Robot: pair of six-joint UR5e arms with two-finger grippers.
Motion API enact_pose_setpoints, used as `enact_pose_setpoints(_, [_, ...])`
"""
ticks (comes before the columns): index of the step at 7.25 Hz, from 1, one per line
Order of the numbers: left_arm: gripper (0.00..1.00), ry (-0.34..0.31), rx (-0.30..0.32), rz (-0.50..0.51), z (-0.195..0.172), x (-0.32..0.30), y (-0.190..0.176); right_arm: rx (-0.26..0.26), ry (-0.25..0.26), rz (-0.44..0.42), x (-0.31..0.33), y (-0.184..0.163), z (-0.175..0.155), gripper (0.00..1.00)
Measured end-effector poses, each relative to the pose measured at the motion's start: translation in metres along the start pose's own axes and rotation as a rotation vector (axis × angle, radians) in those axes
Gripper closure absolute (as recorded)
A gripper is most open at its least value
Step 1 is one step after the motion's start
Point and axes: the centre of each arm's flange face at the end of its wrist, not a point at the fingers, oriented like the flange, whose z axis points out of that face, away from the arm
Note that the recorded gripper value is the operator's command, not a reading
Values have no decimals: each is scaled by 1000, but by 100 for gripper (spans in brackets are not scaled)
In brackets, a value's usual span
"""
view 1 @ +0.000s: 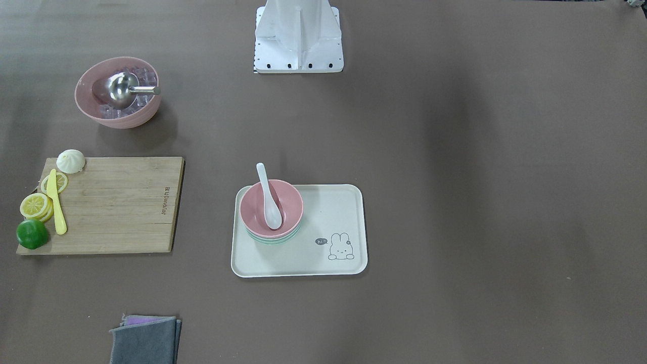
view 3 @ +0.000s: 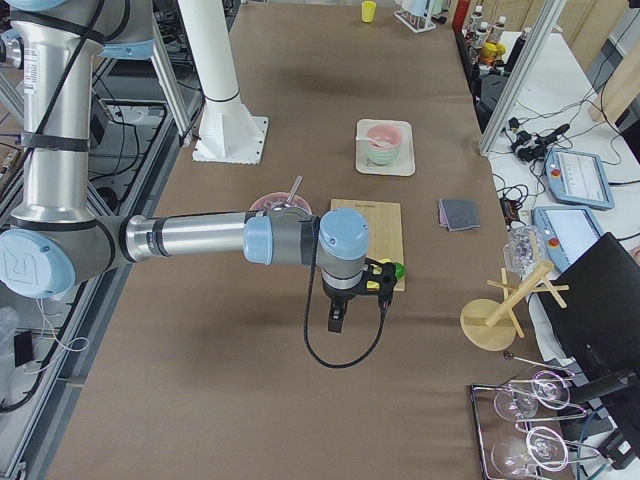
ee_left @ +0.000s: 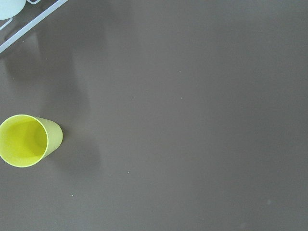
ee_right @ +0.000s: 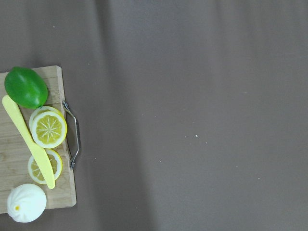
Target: Stack pink bowl on green and place spoon
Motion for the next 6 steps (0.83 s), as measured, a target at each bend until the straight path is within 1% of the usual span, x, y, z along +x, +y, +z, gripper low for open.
enact_pose_setpoints(6, [1, 1, -7, -6, 3, -3, 1, -1, 7, -1, 1, 1, 1, 0])
